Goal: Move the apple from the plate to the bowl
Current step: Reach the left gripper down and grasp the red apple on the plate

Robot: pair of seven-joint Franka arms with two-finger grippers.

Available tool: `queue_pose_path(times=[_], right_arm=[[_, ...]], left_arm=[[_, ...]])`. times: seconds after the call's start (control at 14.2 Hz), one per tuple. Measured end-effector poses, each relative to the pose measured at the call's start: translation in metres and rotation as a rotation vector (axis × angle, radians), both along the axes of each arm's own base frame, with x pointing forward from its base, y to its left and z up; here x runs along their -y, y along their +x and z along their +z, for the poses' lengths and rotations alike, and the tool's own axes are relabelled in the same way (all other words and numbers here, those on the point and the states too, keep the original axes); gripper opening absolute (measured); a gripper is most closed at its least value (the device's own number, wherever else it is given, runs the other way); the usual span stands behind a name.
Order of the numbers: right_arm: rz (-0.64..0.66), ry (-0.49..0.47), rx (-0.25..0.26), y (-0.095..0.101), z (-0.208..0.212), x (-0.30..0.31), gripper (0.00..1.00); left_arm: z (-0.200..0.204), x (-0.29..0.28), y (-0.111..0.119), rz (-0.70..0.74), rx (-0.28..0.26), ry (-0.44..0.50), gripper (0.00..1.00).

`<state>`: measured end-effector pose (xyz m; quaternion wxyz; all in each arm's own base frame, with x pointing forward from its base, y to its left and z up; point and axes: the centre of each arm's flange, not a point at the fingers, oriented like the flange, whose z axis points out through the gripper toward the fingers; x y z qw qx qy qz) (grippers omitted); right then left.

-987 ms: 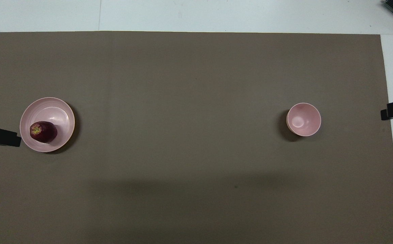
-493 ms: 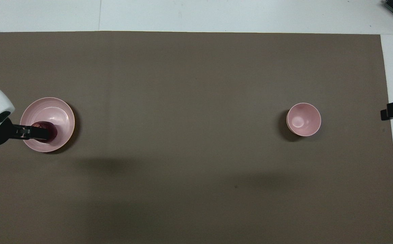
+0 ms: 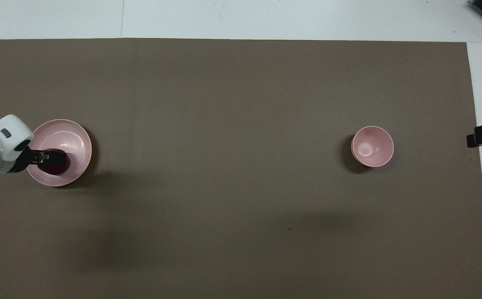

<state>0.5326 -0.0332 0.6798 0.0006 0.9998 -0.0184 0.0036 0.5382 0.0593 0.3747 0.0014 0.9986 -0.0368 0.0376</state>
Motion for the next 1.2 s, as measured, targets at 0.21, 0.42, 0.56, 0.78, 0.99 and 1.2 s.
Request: queue_pose_path(times=[0.21, 0.42, 0.56, 0.78, 0.99, 1.2], right_arm=[[0.0, 0.0, 0.0, 0.0, 0.0, 0.0, 1.0], [0.0, 0.0, 0.0, 0.0, 0.0, 0.0, 1.0], [0.0, 0.0, 0.0, 0.0, 0.0, 0.0, 1.0], [0.0, 0.0, 0.0, 0.0, 0.0, 0.0, 1.0], [0.0, 0.0, 0.0, 0.0, 0.0, 0.0, 1.0], [0.0, 0.002, 0.001, 0.0, 0.0, 0.0, 1.0]], left_arm=[[-0.021, -0.008, -0.002, 0.008, -0.013, -0.001, 1.0], [-0.025, -0.017, -0.005, 0.006, -0.014, 0.0, 0.96], [-0.024, -0.017, -0.004, 0.005, -0.008, 0.001, 0.83], [-0.023, -0.017, -0.003, 0.002, -0.001, 0.002, 0.64], [-0.017, -0.015, 0.001, -0.002, 0.015, 0.004, 0.64], [0.001, -0.005, 0.006, -0.017, 0.045, 0.002, 0.64]])
